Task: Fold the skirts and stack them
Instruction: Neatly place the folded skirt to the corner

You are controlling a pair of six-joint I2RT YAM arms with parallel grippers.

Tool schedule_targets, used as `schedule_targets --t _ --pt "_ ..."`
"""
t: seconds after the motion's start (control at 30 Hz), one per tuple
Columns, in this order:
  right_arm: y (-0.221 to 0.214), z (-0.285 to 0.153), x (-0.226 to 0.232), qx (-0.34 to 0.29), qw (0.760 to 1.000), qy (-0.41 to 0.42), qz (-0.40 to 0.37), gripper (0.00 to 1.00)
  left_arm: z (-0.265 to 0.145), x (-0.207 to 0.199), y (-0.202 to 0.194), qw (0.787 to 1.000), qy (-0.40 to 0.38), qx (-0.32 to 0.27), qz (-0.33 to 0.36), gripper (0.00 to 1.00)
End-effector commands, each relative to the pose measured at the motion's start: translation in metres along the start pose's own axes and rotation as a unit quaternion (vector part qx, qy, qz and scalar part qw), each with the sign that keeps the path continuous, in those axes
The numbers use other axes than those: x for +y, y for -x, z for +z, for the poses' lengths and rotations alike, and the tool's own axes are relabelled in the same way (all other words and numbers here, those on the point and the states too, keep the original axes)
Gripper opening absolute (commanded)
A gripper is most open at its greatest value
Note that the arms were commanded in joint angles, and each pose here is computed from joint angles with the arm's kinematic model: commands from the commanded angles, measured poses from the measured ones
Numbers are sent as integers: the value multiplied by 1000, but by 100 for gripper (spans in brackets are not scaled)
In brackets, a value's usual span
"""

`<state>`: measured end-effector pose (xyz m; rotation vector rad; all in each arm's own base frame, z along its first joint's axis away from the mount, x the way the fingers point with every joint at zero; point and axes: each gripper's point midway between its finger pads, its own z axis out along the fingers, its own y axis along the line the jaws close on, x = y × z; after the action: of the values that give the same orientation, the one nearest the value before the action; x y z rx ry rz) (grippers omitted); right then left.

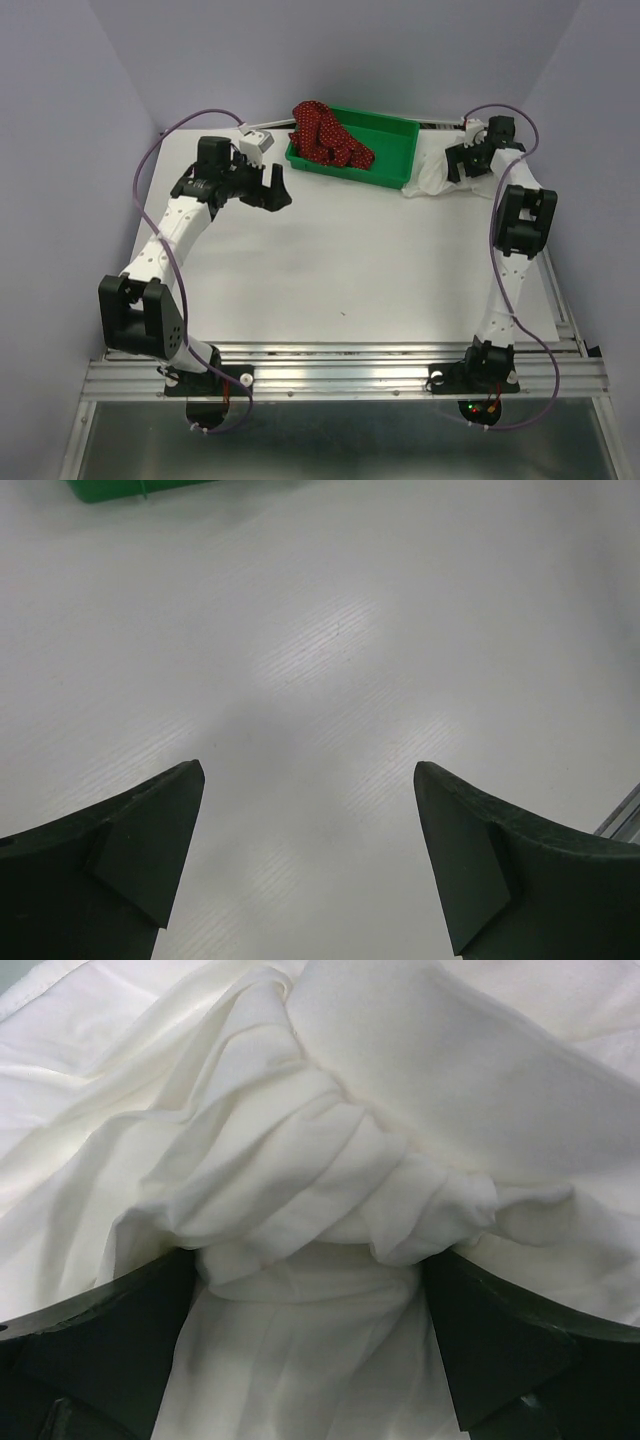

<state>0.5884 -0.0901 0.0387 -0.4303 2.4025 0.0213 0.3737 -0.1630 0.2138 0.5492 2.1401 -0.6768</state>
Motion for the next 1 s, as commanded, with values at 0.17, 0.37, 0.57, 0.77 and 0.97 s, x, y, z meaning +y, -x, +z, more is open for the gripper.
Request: schedule_targets --t 0.17,0.37,0.57,0.77,0.97 --pt "-13 40 4 9 999 20 31 100 4 3 -2 1000 -12 0 4 99" --pt "54 -14 -3 -68 998 -2 8 100 1 -4 -3 1000 -27 -5 2 99" --pt "150 -105 -26 -214 974 -72 26 100 -13 -6 3 1000 -11 -21 15 99" --pt "221 -212 -4 -323 945 -54 3 100 -34 1 13 998 35 -52 32 99" --pt "196 -263 38 -284 959 -7 3 100 -54 7 42 990 78 -107 58 99"
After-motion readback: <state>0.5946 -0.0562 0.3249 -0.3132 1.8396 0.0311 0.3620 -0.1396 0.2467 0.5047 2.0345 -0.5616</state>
